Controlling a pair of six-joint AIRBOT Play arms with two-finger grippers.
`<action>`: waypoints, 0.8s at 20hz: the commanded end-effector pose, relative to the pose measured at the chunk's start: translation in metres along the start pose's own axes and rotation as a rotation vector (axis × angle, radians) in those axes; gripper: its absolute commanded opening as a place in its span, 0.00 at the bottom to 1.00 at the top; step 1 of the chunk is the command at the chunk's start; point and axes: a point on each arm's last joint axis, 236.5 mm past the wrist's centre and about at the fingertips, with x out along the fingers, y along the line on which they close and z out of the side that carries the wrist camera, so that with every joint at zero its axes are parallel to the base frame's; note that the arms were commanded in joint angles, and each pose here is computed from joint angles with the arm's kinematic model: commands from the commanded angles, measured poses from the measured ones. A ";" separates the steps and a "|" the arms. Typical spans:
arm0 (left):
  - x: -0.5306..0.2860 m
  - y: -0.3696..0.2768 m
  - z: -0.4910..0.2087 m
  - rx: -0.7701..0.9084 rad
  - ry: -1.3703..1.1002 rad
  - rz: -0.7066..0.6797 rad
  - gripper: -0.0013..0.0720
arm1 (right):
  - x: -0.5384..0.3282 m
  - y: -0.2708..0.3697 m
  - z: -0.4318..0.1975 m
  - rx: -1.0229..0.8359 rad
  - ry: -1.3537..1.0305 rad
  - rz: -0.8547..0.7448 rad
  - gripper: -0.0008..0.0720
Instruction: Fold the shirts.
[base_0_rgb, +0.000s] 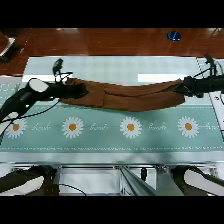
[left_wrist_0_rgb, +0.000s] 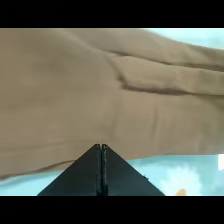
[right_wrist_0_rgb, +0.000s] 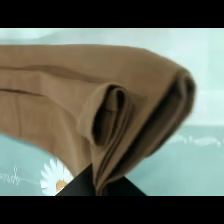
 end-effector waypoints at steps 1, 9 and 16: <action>0.052 -0.068 -0.023 0.090 0.088 -0.083 0.04 | -0.051 0.031 -0.036 -0.092 -0.120 -0.042 0.05; 0.161 -0.206 -0.136 0.214 0.449 -0.246 0.04 | -0.098 0.099 -0.081 -0.130 -0.255 0.087 0.05; 0.164 -0.233 -0.176 0.249 0.578 -0.281 0.04 | -0.099 0.101 -0.076 -0.113 -0.273 0.097 0.05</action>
